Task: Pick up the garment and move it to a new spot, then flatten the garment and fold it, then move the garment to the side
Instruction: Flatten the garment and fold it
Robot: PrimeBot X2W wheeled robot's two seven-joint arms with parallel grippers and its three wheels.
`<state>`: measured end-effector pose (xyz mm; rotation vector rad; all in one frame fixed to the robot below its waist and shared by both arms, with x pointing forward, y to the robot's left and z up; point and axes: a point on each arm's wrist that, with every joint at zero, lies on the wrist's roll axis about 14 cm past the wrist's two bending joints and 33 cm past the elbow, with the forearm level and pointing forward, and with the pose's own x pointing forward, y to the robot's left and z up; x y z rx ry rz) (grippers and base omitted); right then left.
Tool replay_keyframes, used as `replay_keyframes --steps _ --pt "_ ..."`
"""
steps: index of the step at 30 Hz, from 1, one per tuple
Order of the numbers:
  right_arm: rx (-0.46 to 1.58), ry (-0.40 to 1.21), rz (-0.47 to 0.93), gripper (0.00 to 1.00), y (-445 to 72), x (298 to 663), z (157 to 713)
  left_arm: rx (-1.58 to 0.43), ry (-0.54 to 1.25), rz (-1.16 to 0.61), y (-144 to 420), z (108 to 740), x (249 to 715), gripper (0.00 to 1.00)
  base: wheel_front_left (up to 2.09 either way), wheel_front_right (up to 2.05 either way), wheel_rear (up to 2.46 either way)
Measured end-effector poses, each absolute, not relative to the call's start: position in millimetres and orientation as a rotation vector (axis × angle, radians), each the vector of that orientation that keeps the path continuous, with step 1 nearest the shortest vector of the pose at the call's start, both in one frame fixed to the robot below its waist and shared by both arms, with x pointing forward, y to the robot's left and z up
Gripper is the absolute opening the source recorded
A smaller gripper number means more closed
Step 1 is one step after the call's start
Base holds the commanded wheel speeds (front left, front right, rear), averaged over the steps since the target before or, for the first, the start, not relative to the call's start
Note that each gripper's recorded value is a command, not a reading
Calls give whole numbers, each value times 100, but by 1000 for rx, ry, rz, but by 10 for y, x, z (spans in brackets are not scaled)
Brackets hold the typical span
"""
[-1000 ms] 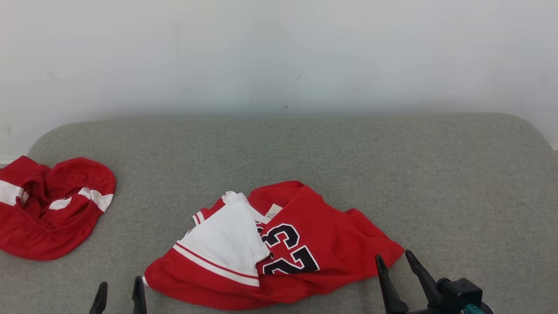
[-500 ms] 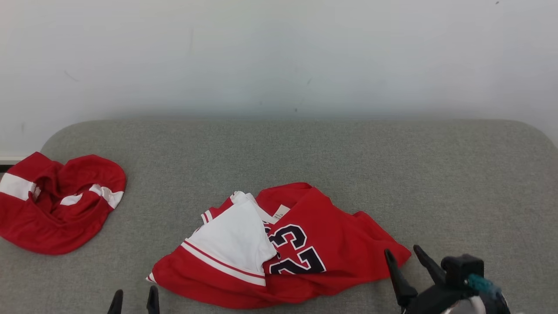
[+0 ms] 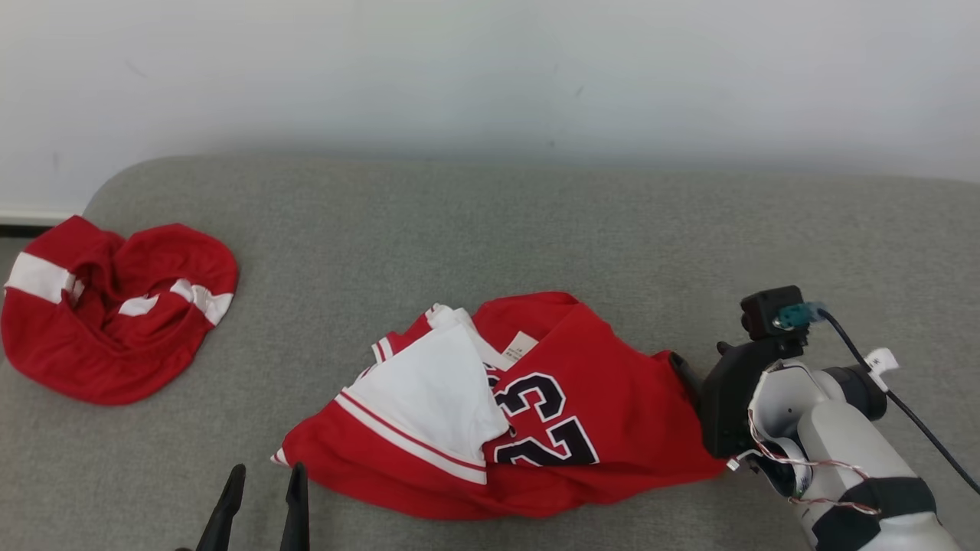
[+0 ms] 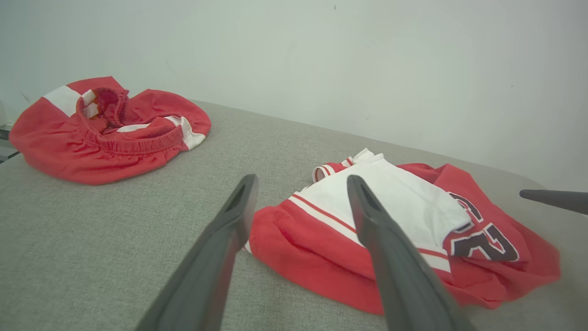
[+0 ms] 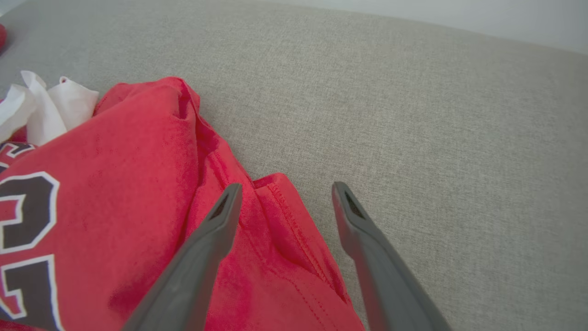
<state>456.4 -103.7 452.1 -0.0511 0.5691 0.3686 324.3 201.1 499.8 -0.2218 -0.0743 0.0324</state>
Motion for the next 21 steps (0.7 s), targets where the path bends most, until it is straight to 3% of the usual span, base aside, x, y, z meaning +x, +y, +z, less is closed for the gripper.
replay_keyframes --steps 10,11,12,13,14,21 --pt "-172 799 441 98 -892 4653 4064 -225 -53 77 2133 4930 3284 100 0 0 0" --pt "-177 811 440 89 -898 4662 4032 -224 -49 83 2148 4917 3276 100 0 0 0" --pt "-178 823 442 47 -891 4659 3997 -224 -46 87 2159 4907 3271 100 0 0 0" --pt "-173 836 445 37 -877 4648 3962 -224 -44 91 2170 4902 3267 100 0 0 0" --pt "-166 845 445 0 -867 4646 3938 -223 -43 95 2180 4900 3266 100 0 0 0" --pt "-43 727 361 0 -1017 4947 4158 -221 -45 94 2191 4903 3317 100 0 0 0"
